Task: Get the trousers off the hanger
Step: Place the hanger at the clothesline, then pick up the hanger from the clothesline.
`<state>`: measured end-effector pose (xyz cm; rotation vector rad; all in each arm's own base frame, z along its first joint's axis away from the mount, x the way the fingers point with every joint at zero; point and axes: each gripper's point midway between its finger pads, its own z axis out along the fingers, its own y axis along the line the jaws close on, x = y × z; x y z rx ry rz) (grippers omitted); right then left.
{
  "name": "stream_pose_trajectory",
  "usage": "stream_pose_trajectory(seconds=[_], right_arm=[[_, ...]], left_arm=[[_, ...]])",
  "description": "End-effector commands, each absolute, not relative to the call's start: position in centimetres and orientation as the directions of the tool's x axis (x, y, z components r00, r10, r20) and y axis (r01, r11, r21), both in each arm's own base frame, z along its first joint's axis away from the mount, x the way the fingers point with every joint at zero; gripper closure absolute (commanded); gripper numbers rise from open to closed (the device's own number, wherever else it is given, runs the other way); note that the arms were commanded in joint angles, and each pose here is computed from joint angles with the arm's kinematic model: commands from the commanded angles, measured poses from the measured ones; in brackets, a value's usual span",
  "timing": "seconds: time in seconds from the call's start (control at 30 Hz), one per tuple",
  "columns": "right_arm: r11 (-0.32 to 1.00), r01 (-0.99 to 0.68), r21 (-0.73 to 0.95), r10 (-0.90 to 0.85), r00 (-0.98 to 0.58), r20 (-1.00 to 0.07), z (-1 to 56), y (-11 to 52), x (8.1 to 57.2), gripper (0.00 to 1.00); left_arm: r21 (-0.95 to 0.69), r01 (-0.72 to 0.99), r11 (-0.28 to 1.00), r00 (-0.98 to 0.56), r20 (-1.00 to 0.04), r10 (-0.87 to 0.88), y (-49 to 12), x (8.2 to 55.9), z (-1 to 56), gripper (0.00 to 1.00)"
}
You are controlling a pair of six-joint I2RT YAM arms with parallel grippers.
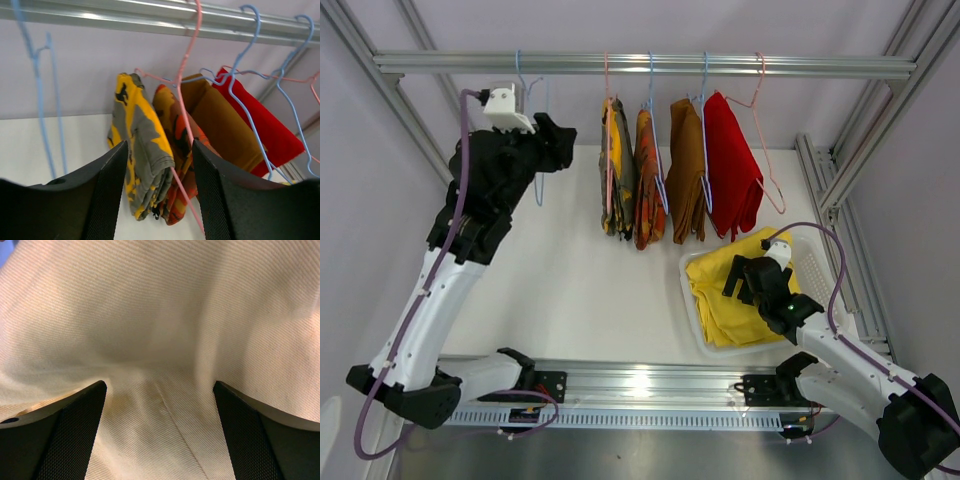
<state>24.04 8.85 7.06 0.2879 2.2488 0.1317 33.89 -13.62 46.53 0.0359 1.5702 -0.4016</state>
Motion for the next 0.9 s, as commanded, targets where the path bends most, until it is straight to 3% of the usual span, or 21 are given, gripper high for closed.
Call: stream_pose_trajectory(seconds=[0.0,0.63,0.87], right_arm=[[0.967,0.158,0.199,0.254,-0.601,-0.758,7.9,9.1,24.6,0.07],[0.968,0.163,0.192,0.252,-0.601,-0.758,7.8,9.0,24.6,0.06],[0.968,0.164,0.191,0.251,-0.603,-0.757,7.7,9.0,24.6,0.06]], left_arm=[[-0.27,0.417,0.868,-0.065,-0.961,-0.267,-17.2,34.2,47.6,0.41],[-0.373,0.561,0.739,-0.293,-0.924,-0.244,-24.2,38.2,41.6,0.36],[-0.4,0.556,0.729,-0.36,-0.906,-0.223,-25.3,39.2,39.3,0.41]])
